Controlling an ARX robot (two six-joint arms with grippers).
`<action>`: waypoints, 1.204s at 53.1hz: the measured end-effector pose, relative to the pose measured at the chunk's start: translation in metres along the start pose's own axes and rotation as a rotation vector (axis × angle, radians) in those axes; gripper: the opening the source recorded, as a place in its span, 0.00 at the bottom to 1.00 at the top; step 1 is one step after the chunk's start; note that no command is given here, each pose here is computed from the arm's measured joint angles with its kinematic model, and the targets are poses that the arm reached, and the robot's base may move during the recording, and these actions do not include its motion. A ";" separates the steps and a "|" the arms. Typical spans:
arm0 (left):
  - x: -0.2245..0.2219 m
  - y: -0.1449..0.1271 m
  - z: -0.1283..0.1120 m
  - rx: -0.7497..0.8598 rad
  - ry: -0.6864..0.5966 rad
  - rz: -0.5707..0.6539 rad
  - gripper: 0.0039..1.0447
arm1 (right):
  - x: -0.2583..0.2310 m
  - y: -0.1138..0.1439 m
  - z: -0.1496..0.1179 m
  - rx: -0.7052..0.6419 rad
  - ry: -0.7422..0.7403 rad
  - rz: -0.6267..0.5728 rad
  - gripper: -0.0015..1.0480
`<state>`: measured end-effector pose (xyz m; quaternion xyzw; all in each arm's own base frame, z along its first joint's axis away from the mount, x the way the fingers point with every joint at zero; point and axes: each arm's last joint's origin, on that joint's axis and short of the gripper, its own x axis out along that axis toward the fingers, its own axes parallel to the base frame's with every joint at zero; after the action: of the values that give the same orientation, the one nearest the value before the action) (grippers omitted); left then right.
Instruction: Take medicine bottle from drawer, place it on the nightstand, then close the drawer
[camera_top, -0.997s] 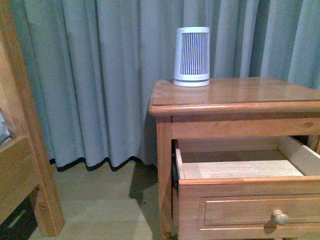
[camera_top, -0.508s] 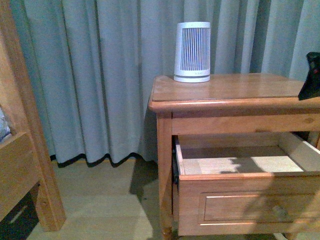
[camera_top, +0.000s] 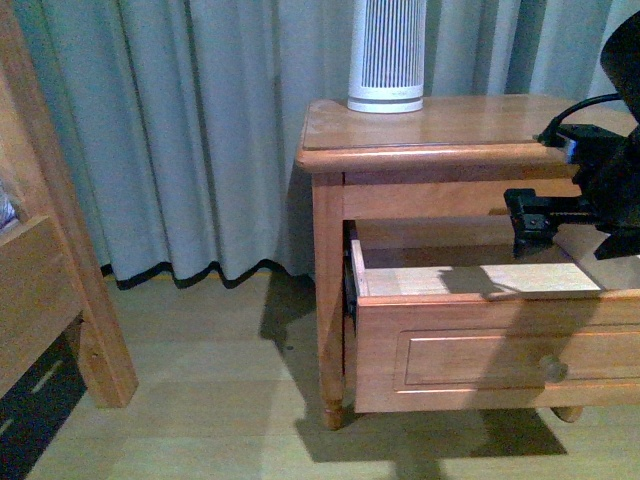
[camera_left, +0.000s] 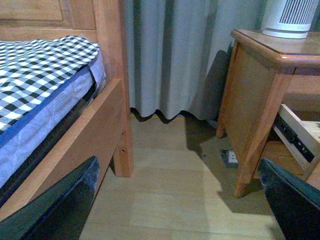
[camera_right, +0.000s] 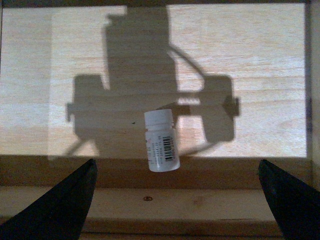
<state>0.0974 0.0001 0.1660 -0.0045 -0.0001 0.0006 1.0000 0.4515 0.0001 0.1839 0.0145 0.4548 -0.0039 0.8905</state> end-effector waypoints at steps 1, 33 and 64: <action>0.000 0.000 0.000 0.000 0.000 0.000 0.94 | 0.002 0.002 0.000 -0.003 0.002 0.002 0.93; 0.000 0.000 0.000 0.000 0.000 0.000 0.94 | 0.071 0.006 -0.019 -0.037 0.043 -0.020 0.93; 0.000 0.000 0.000 0.000 0.000 0.000 0.94 | 0.100 0.020 -0.015 -0.063 0.061 -0.009 0.47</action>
<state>0.0974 0.0001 0.1660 -0.0045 -0.0001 0.0006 1.0000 0.4984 0.0212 0.0948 -0.0156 0.4818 0.0069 0.8761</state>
